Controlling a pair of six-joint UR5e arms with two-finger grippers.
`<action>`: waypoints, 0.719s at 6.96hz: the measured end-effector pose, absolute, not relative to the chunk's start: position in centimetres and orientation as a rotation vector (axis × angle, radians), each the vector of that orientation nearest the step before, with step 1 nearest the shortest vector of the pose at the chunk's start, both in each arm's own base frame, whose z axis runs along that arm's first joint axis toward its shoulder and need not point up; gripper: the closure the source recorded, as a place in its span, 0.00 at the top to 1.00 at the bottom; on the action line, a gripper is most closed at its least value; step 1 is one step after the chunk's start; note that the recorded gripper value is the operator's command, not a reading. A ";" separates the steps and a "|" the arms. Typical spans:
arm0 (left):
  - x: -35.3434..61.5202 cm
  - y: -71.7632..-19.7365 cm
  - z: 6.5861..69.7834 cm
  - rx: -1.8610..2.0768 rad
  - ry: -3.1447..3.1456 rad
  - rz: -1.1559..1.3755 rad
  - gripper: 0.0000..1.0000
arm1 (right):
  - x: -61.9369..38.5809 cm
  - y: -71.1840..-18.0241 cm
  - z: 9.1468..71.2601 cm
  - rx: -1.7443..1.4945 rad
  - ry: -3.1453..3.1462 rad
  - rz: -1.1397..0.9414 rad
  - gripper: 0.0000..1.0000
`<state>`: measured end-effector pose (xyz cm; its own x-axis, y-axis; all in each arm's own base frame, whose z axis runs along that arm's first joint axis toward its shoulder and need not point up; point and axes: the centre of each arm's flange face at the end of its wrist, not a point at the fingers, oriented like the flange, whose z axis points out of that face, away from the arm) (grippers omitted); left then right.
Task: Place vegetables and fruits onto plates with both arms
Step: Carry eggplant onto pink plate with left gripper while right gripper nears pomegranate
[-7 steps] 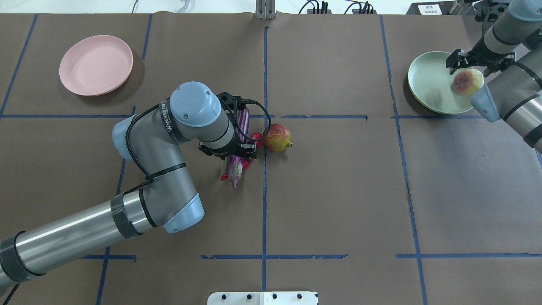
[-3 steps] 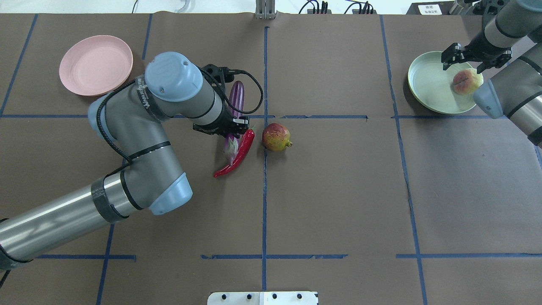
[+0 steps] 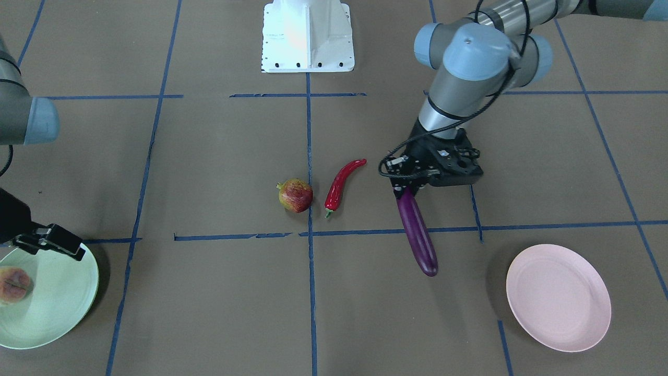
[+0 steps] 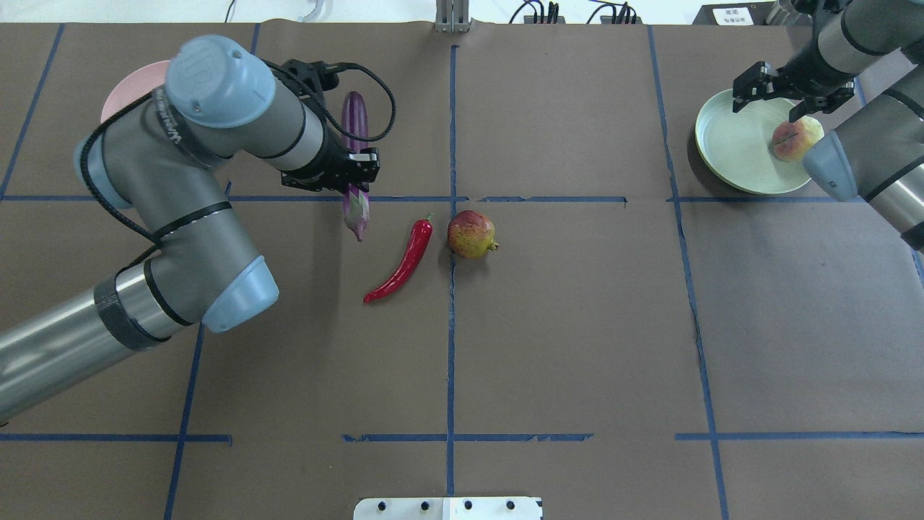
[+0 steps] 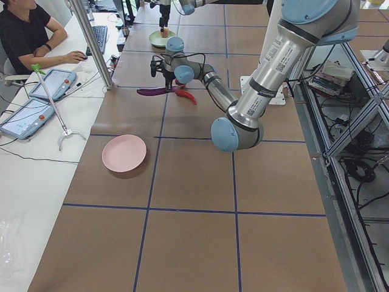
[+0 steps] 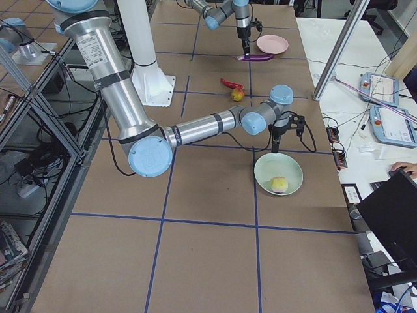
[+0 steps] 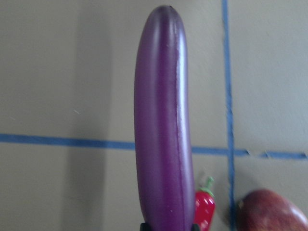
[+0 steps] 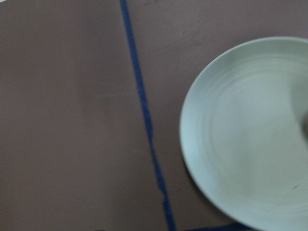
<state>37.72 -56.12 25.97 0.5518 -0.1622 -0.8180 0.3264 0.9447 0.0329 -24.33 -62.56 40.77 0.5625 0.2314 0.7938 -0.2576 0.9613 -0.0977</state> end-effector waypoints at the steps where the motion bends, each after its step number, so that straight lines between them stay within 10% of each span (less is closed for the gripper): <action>1: 34.0 -58.9 29.5 0.221 0.882 -0.290 0.00 | -28.6 -59.9 36.5 -0.027 -0.985 0.341 1.00; 5: 27.6 -67.9 48.9 0.167 0.731 -0.211 0.16 | -41.9 -52.4 25.4 -0.074 -1.062 0.490 1.00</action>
<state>27.63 -67.85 48.86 0.7247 -0.1320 -0.6764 0.2484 0.9655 0.0776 -41.86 -52.42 25.41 0.3910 0.4205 0.8187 -0.3502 0.8906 -0.2902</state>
